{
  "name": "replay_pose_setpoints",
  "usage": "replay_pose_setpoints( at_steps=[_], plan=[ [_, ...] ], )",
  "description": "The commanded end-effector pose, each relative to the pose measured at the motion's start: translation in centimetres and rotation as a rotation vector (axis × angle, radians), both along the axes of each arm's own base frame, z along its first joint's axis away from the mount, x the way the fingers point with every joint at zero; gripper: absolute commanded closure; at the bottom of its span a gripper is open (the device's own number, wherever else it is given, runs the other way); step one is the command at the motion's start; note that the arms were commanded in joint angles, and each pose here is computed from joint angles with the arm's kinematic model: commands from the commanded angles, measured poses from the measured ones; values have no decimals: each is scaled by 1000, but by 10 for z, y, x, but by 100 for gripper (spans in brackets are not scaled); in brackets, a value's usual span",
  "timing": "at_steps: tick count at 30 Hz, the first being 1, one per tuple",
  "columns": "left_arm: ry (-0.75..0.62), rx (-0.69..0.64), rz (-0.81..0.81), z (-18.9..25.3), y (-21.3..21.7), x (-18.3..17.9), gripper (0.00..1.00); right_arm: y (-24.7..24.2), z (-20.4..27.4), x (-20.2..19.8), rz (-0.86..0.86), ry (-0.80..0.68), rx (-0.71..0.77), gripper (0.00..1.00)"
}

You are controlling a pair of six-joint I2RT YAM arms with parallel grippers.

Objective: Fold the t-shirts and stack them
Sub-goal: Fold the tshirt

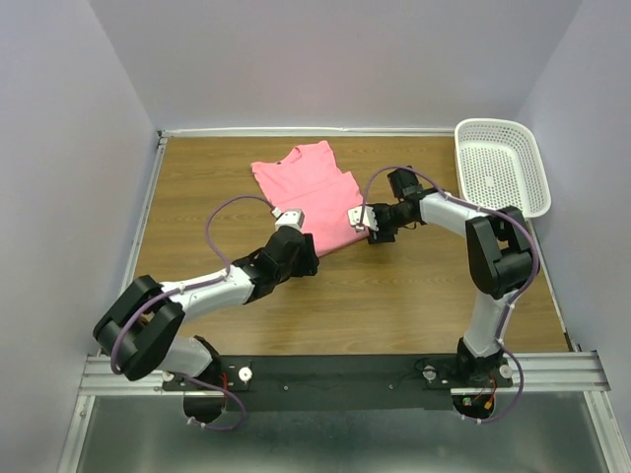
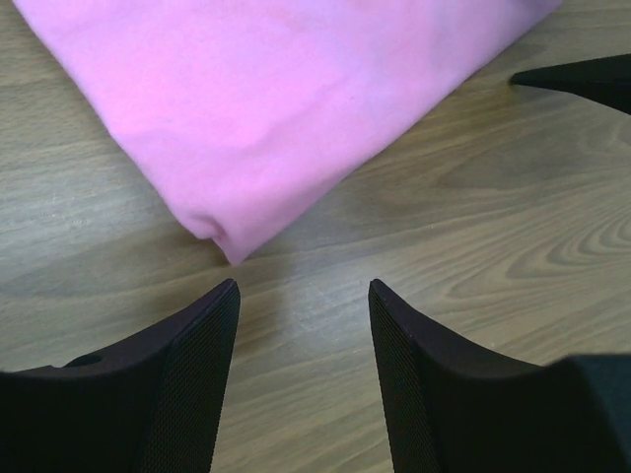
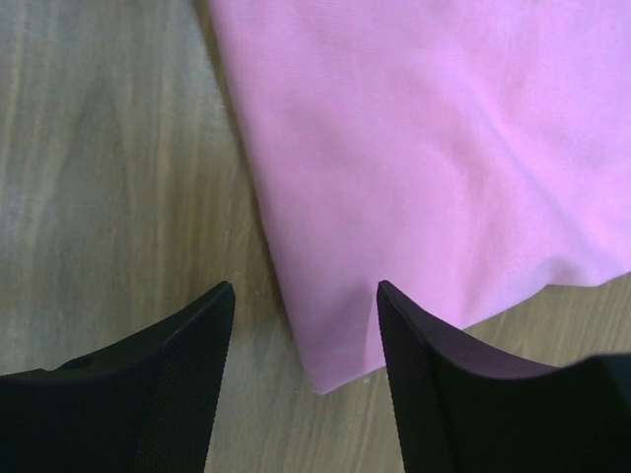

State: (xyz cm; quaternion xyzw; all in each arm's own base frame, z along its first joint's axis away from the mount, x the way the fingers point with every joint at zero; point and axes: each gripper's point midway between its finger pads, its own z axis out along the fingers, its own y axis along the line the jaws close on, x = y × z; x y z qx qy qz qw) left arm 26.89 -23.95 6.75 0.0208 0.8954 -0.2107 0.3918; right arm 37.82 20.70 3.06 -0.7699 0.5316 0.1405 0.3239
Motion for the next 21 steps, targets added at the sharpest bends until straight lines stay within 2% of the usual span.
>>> replay_pose_setpoints(
  at_steps=[1,4,8,11,12,14,15,17,18,21],
  plan=[
    [-45,13,39,7,-5,18,38,-6,-12,13,-11,-13,-42,35],
    [-53,83,-21,11,-10,15,39,-8,-10,12,-14,-6,-26,37],
    [-141,194,-205,55,-34,-9,38,-18,16,16,-36,-6,78,36],
    [-269,369,-344,93,-41,-14,37,-25,27,14,-4,31,81,32],
    [-319,424,-387,108,-45,-20,36,-28,23,0,4,103,65,32],
    [-421,571,-496,121,-44,-21,34,-28,21,-2,29,139,68,32],
    [-471,670,-580,120,-41,-22,33,-29,19,-9,47,164,66,32],
    [-473,756,-657,105,-35,-24,29,-27,16,-14,66,175,74,32],
    [-441,838,-700,78,-23,-24,28,-27,14,-15,73,178,77,32],
    [-367,935,-779,20,-3,-30,31,-26,12,-13,74,180,80,32]
  ],
)
